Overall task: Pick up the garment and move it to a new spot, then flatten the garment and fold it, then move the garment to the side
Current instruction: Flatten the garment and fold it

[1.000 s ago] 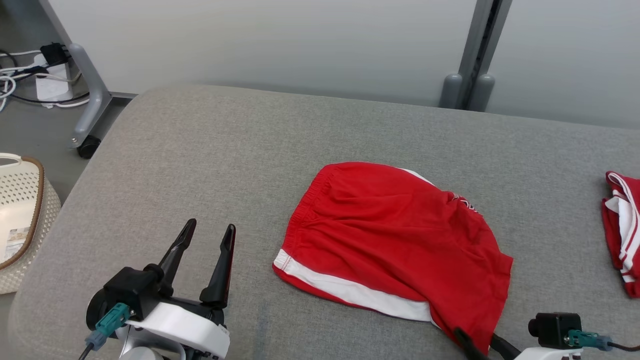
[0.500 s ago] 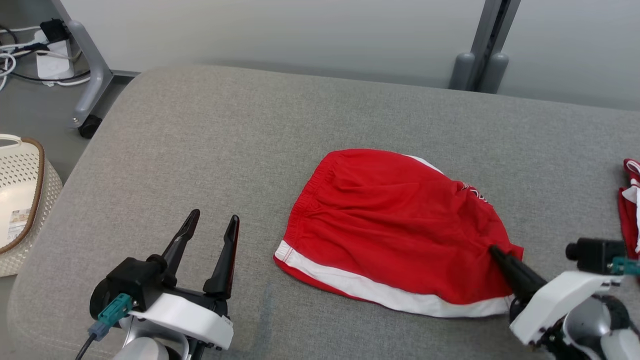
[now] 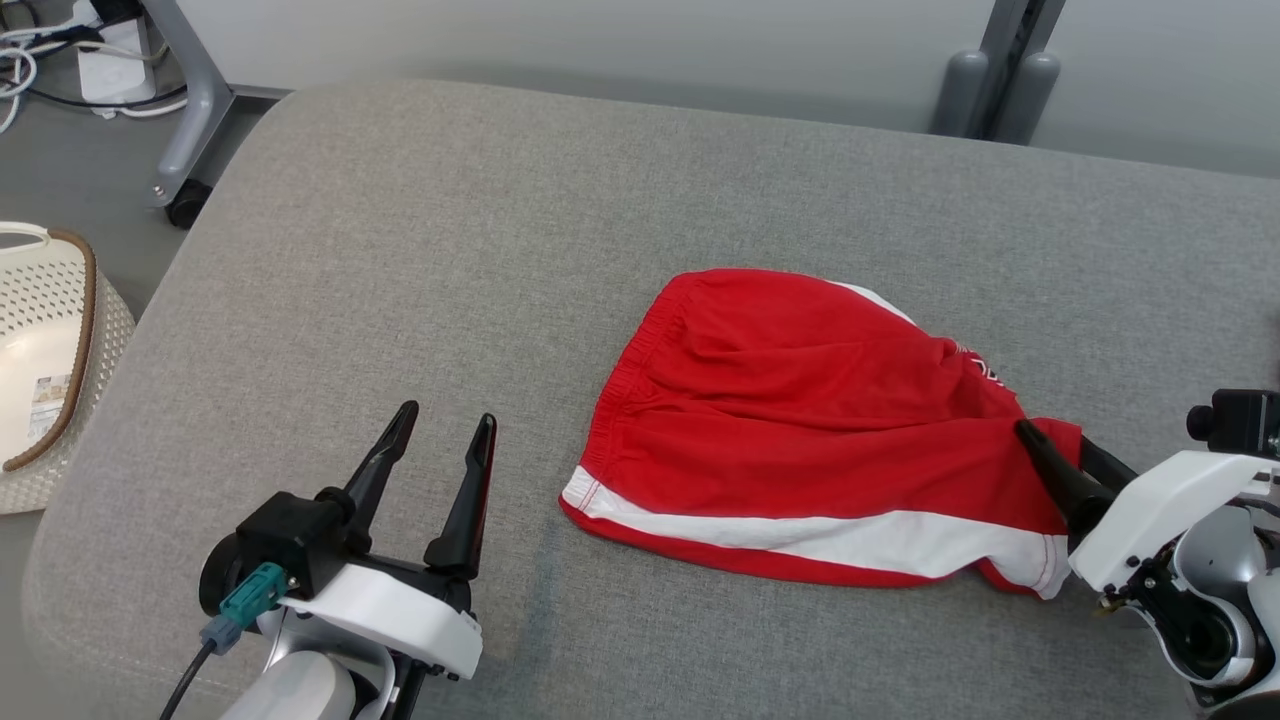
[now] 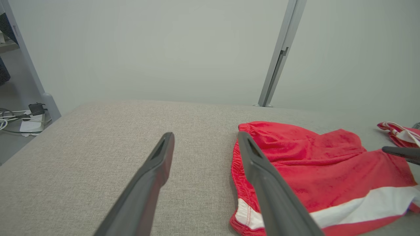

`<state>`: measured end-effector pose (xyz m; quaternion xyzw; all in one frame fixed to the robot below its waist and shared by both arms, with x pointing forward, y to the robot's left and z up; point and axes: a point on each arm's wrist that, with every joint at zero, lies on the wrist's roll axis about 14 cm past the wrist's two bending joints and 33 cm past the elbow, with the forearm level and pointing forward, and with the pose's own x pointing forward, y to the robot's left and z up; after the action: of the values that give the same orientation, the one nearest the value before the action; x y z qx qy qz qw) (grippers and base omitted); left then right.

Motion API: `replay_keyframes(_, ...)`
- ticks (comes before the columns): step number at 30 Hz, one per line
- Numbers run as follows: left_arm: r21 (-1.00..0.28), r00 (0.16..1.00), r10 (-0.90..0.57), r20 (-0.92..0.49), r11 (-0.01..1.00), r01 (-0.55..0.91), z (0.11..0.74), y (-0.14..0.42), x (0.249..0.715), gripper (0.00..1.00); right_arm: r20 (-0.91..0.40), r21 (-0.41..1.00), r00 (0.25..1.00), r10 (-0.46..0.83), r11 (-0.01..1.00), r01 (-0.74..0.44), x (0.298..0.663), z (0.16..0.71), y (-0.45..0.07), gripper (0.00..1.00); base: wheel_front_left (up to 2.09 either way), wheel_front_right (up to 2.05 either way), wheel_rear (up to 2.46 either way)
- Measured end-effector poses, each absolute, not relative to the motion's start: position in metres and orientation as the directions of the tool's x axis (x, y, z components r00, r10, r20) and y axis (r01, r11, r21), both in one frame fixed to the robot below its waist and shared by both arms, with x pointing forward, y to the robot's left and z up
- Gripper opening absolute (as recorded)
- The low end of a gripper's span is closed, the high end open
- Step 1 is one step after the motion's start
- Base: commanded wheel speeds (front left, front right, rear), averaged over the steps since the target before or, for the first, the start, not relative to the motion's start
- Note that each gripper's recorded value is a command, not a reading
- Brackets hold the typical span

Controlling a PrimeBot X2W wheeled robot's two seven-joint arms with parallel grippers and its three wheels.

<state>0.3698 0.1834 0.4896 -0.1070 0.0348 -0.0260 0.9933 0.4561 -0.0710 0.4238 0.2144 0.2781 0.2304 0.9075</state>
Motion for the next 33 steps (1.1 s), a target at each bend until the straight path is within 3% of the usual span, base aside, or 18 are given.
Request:
replay_keyframes(4, -0.217, 0.996, -0.071, -0.05, 0.975, 0.059, 0.494, 0.179, 0.369, 1.0, -0.397, 0.52, 0.744, 0.538, 0.8, -0.301, 0.446, 0.428, -0.073, 1.0, 0.0, 0.0, 0.0)
replay_keyframes(9, -0.218, 0.994, -0.108, -0.023, 0.971, 0.1, 0.502, 0.168, 0.369, 1.0, -0.328, 0.495, 0.805, 0.495, 0.815, -0.299, 0.439, 0.452, -0.096, 1.0, 0.0, 0.0, 0.0)
replay_keyframes(16, -0.224, 0.989, -0.15, 0.012, 0.963, 0.149, 0.513, 0.152, 0.371, 1.0, -0.09, 0.424, 0.916, 0.39, 0.848, -0.319, 0.422, 0.515, -0.135, 1.0, 0.0, 0.0, 0.0)
replay_keyframes(24, -0.219, 0.989, -0.141, 0.042, 0.965, 0.147, 0.523, 0.151, 0.372, 1.0, 0.136, 0.356, 0.953, 0.271, 0.884, -0.303, 0.38, 0.563, -0.158, 1.0, 0.0, 0.0, 0.0)
replay_keyframes(33, -0.228, 0.996, -0.049, 0.071, 0.971, 0.064, 0.526, 0.168, 0.363, 1.0, 0.146, 0.339, 0.978, 0.148, 0.921, -0.19, 0.343, 0.548, -0.177, 1.0, 0.0, 0.0, 0.0)
